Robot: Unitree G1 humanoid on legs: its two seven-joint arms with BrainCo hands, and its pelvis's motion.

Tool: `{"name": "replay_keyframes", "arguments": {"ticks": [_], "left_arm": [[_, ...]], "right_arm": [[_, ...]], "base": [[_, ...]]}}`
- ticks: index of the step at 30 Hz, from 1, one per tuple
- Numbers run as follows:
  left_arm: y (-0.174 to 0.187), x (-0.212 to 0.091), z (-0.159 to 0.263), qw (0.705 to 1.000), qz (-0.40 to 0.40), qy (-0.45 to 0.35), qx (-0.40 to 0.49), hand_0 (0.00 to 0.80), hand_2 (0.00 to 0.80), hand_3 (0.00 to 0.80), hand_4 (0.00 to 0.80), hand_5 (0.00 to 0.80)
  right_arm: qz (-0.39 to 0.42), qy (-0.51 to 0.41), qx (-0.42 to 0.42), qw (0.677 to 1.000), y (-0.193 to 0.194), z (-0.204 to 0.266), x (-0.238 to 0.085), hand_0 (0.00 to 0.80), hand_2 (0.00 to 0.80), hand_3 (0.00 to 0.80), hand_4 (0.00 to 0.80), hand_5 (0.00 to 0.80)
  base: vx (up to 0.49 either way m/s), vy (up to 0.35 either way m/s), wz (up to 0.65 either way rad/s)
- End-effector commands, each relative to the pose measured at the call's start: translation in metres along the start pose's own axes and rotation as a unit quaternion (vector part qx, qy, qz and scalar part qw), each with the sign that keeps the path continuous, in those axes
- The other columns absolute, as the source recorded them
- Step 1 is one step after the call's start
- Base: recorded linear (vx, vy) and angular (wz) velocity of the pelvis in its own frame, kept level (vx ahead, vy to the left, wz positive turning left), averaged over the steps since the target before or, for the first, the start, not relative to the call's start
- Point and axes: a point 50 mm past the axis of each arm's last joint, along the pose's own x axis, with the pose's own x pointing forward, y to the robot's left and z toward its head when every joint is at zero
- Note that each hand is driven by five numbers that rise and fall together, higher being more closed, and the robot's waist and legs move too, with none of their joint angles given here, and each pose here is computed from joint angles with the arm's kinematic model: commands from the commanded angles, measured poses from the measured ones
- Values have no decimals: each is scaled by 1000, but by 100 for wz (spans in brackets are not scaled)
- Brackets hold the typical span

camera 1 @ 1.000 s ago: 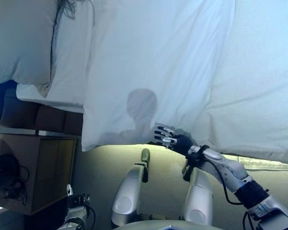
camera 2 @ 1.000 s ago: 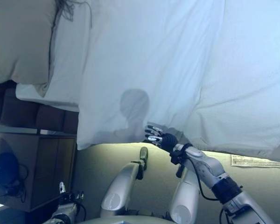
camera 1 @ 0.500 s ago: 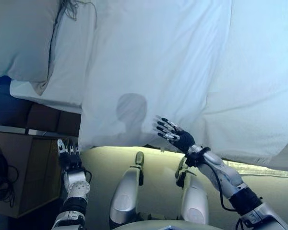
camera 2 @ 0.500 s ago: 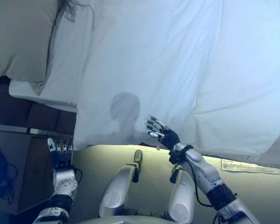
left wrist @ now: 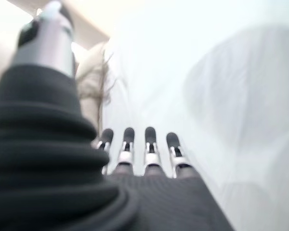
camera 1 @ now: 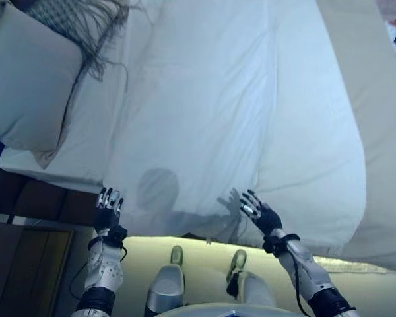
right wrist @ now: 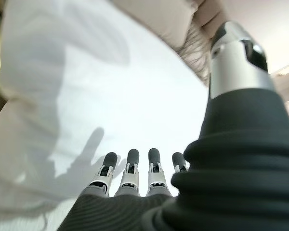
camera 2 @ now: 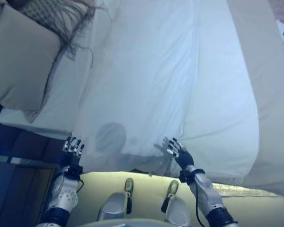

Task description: Make the bed neatly

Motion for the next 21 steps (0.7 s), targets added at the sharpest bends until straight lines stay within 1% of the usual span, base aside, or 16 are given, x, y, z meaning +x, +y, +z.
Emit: {"name": "replay_keyframes", "arguments": {"ticks": [1,4,8,12,21], "left_arm": [[3,0,4,997,-25,15,77,0,0,0,0,0],[6,-3,-7,997,-15,37,73,0,0,0,0,0],[7,-5,-18,994,-6,59,90,0,0,0,0,0],[12,-10,-24,995,12,71,65,0,0,0,0,0],[15,-15,-32,990,13,94,104,0,0,0,0,0]], "right_arm": [[-18,-47,14,999,10,1,2,0,0,0,0,0],[-44,-35,32,998,6,-8,3,0,0,0,0,0],[-62,-8,54,997,2,-23,3,0,0,0,0,0],[-53,13,74,996,2,-33,2,0,0,0,0,0],[-70,32,88,993,-1,-44,-2,0,0,0,0,0]], "base": [[89,-37,0],[61,-17,-2],[47,-28,-1],[46,-26,3],[13,-6,4]]}}
